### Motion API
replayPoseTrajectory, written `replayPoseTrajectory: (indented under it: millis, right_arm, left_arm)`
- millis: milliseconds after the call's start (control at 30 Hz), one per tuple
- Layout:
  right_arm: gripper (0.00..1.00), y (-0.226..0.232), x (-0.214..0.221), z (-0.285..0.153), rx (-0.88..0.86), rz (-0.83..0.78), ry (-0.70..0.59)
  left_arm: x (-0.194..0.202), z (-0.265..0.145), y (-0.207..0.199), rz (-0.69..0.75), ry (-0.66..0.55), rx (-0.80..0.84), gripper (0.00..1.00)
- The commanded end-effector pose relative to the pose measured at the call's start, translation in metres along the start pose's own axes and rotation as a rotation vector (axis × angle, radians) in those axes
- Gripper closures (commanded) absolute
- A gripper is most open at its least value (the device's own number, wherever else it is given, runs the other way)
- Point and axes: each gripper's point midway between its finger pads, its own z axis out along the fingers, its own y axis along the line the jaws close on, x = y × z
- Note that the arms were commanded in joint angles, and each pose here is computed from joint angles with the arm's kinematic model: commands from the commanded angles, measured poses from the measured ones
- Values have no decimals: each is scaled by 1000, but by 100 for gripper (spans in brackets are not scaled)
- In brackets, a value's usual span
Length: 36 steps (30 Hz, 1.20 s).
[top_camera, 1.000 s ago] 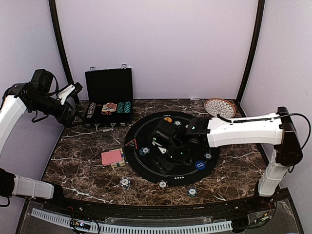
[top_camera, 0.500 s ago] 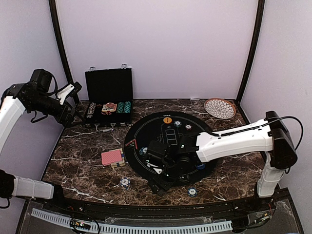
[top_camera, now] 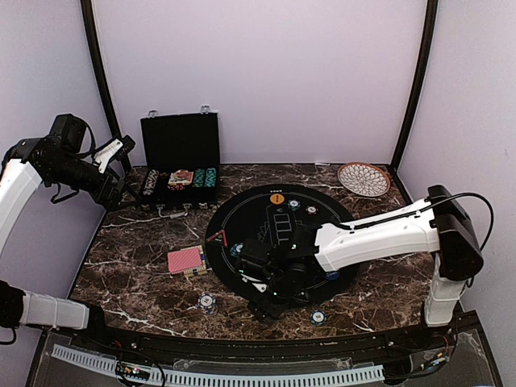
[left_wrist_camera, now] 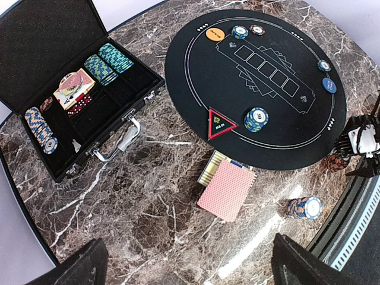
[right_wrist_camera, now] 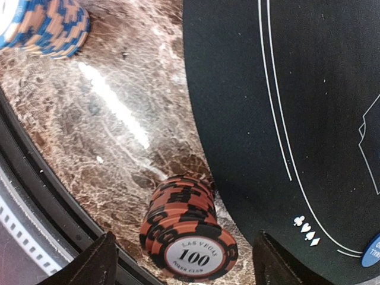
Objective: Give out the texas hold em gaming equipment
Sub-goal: Pick up the pile of poker chips from the pile of poker chips.
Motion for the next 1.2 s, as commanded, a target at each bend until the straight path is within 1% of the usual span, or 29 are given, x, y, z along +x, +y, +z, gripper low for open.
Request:
replayPoseTrajectory:
  millis: [0, 267, 467, 567, 833, 900, 1033, 1167]
  right_arm:
    - [26, -4, -8, 2, 15, -16, 1]
    - [36, -1, -11, -1, 0, -20, -2]
    - [39, -1, -11, -3, 0, -17, 0]
    - [43, -1, -10, -3, 0, -19, 3]
    - [62, -1, -12, -6, 1, -21, -1]
    - [65, -1, -14, -10, 3, -23, -5]
    - [75, -3, -19, -18, 19, -24, -16]
    - [81, -5, -22, -22, 21, -18, -24]
  left_arm:
    - [-2, -6, -8, 19, -15, 20, 1]
    - [-1, -7, -7, 21, -11, 12, 1]
    - [-2, -6, -6, 22, -15, 11, 1]
    - [-2, -6, -6, 21, -14, 10, 1]
    - [-1, -5, -6, 22, -10, 9, 1]
    - [0, -5, -6, 22, -10, 9, 1]
    - [0, -5, -6, 22, -10, 8, 1]
    - [0, -4, -6, 22, -10, 9, 1]
